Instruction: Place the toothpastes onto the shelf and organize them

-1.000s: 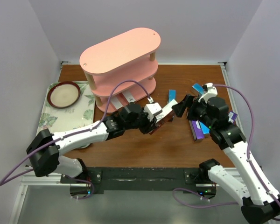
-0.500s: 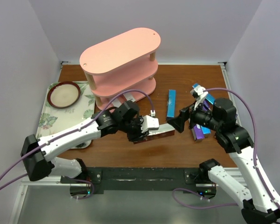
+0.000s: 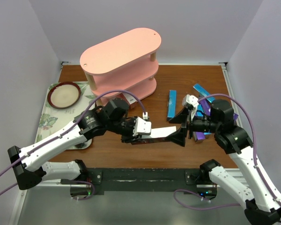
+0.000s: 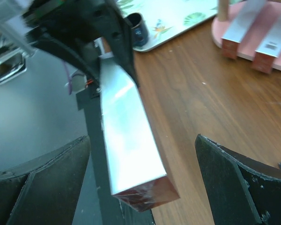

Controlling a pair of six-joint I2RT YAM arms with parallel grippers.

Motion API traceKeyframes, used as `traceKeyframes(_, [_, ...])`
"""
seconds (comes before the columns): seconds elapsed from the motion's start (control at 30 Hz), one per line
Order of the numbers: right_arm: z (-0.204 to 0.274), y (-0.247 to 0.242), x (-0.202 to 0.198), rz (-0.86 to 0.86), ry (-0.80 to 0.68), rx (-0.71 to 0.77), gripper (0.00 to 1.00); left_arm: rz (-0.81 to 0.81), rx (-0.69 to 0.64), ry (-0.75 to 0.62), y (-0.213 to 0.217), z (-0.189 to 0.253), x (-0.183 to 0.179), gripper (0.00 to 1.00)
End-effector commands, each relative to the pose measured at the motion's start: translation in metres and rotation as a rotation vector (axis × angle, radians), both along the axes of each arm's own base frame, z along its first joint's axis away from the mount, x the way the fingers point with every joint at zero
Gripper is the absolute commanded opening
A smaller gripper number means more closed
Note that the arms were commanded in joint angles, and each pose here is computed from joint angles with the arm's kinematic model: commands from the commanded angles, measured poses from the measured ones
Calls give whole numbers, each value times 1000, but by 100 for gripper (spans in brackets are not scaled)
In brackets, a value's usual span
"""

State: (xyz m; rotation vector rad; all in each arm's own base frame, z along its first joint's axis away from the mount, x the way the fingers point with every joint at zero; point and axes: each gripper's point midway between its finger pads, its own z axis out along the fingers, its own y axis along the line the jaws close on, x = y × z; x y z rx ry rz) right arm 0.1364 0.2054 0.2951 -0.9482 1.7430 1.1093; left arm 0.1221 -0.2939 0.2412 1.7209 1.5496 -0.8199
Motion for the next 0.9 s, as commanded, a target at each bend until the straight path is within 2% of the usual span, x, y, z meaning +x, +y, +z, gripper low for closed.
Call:
traceKeyframes(0.0, [0,6,-19,120,-42,-2,99,-41,-41,-30,-8,16,0,23])
traceKeyframes(0.37, [-28,11,-25,157,-29,-135,96,-57,-49,-19,-14,22,0,23])
traceKeyframes(0.67, [-39,13,-23,160,-24,-170,86,-88,-79,-26,-14,31,-5,23])
traceKeyframes(0.87, [-40,13,-25,166,-29,-176,61,-93,-77,-30,-13,32,-6,24])
